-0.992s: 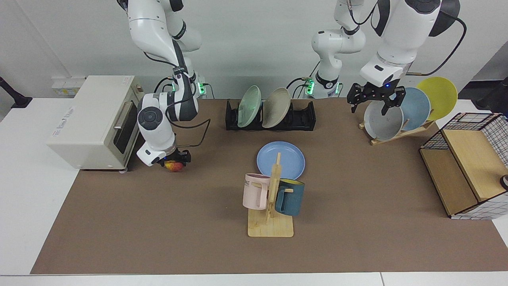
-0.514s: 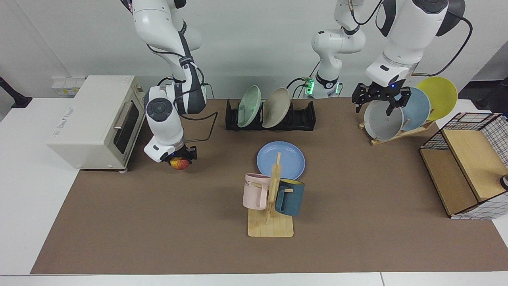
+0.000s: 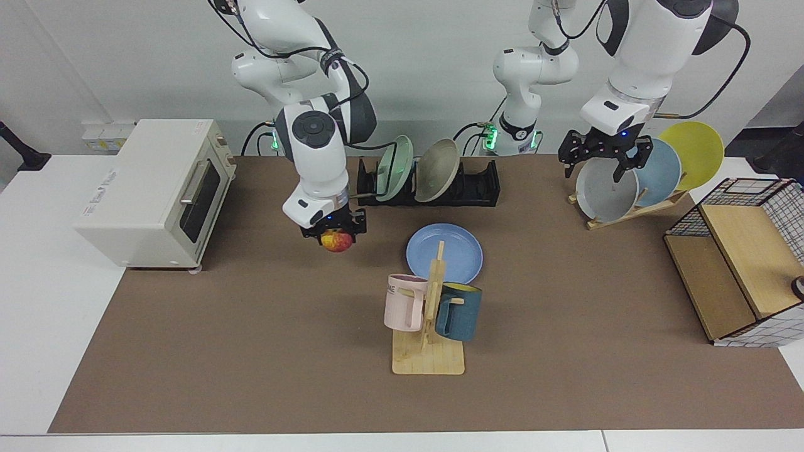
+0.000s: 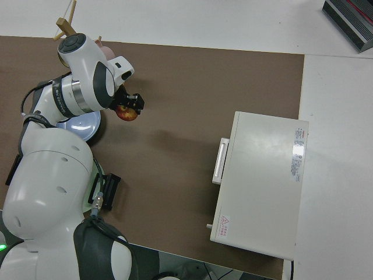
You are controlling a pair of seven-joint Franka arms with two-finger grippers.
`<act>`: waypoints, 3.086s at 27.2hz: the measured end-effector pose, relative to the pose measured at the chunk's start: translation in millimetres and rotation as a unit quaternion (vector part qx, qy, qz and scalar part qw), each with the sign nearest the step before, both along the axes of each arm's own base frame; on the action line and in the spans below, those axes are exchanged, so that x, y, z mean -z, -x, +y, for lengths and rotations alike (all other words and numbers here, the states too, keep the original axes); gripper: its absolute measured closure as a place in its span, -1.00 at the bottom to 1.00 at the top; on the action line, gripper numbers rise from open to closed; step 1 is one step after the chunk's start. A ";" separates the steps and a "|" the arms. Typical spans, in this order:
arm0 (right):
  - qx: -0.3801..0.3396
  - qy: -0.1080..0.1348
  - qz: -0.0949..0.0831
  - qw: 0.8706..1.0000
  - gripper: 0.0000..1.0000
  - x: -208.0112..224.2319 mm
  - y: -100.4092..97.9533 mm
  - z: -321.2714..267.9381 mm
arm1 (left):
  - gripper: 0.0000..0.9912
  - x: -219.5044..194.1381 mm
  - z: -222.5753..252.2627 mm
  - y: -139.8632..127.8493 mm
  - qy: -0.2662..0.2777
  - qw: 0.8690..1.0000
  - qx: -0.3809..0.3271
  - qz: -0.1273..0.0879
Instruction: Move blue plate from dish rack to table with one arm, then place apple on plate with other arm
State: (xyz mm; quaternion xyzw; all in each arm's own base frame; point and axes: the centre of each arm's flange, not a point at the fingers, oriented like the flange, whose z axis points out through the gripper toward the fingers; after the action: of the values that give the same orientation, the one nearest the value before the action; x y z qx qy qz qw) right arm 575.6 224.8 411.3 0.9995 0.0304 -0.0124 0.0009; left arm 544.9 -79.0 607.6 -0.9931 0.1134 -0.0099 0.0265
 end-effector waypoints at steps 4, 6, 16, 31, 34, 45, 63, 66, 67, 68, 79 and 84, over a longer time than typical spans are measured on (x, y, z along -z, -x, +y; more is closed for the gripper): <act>0.017 -0.024 0.009 1.000 -0.56 1.5 8.9 36.4 | -1.00 -2.3 0.0 0.5 0.000 1.000 0.000 -0.002; 0.023 -0.029 0.010 0.999 -0.56 1.8 13.1 62.2 | -1.00 -3.5 0.1 1.1 0.000 1.000 0.000 -0.003; 0.064 -0.034 0.003 0.997 -0.56 -0.5 14.2 181.9 | -1.00 -5.2 0.1 2.0 0.000 1.000 0.000 -0.005; 0.062 -0.032 0.032 0.997 -0.56 62.2 21.6 232.5 | -1.00 -5.4 0.2 2.1 0.000 1.000 0.000 -0.005; 0.058 -0.027 0.037 0.997 -0.56 72.3 25.1 236.2 | -1.00 -5.4 0.2 2.2 0.000 1.000 0.000 -0.005; 0.046 -0.019 0.036 0.998 -0.97 97.5 34.9 242.5 | -1.00 -5.7 0.2 2.3 0.000 1.000 0.000 -0.005; 0.021 -0.054 -0.024 0.998 -1.00 -17.5 -19.0 174.6 | -1.00 -6.2 0.2 2.6 0.000 1.000 0.000 -0.005; 0.004 -0.060 -0.040 0.997 -1.00 -40.0 -35.7 141.2 | -1.00 -6.2 0.2 2.6 0.000 1.000 0.000 -0.005; 0.002 -0.061 -0.045 0.997 -1.00 -47.6 -42.9 125.3 | -1.00 -6.2 0.2 2.6 0.000 1.000 0.000 -0.005; 0.002 -0.061 -0.049 0.997 -1.00 -54.1 -50.0 108.4 | -1.00 -6.2 0.2 2.6 0.000 1.000 0.000 -0.005; -0.017 -0.040 -0.064 0.997 -1.00 -70.5 -97.7 -47.2 | -1.00 -6.2 0.2 2.6 0.000 1.000 0.000 -0.005; -0.021 -0.031 -0.073 0.997 -1.00 -79.9 -105.5 -99.0 | -1.00 -6.3 0.2 2.6 0.000 1.000 0.000 -0.005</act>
State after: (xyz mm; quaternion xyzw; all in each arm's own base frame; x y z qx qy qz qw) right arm 681.1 125.7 491.2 0.9964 0.0513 0.0618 -0.0277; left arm 542.2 -78.8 613.8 -0.9931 0.1131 -0.0153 0.0268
